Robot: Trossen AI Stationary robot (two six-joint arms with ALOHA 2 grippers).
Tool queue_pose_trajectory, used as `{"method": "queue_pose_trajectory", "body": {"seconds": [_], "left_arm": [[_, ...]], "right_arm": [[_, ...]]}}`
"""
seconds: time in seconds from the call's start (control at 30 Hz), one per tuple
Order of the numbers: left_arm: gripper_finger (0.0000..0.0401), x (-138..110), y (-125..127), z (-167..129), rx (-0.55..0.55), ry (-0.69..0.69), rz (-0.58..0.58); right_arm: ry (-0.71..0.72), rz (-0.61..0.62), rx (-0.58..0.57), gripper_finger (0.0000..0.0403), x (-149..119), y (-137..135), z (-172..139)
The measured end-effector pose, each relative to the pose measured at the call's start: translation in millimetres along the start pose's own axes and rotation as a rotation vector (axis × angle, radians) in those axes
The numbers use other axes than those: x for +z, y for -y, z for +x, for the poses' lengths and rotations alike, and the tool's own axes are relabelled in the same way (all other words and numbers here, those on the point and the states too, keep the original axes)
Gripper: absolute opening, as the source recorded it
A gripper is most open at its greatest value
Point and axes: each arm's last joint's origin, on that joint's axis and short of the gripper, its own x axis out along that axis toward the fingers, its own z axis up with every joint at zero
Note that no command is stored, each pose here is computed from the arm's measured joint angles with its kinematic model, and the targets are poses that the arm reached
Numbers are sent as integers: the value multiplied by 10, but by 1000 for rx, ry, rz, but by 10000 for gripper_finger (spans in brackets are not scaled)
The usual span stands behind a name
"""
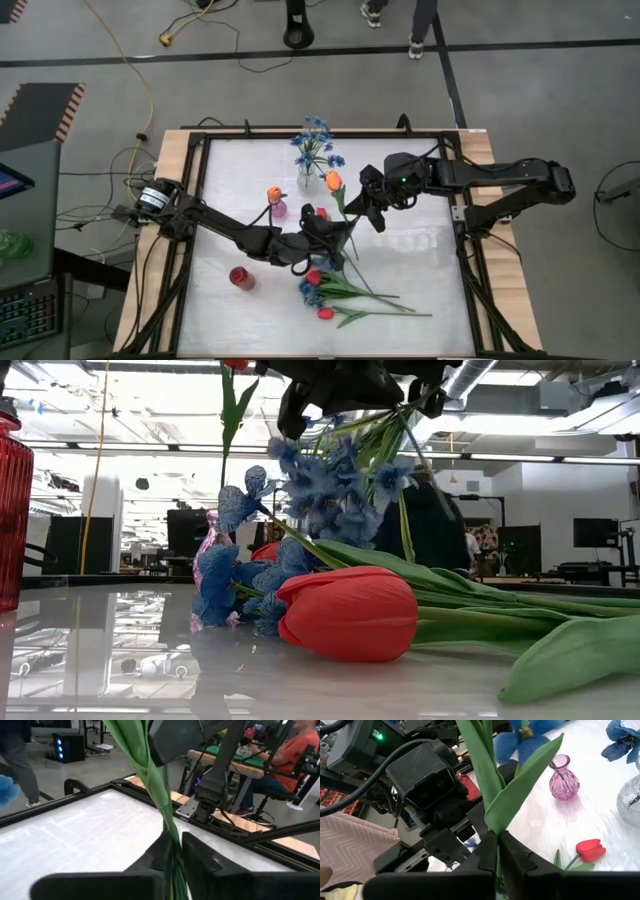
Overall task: Sort flowers into vase by color
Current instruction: Put the top orange tulip into the purple vase
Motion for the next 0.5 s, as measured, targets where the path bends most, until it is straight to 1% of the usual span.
{"method": "queue_pose_trajectory", "body": {"seconds": [0.1,0.5], "left_arm": [[5,-5,6,-8,3,0,15],[1,-17,77,-83,-17,0,87]], "right_arm": [[-1,0,3,64,-1,-1,0],[-10,1,4,118,-8,-1,0]]}}
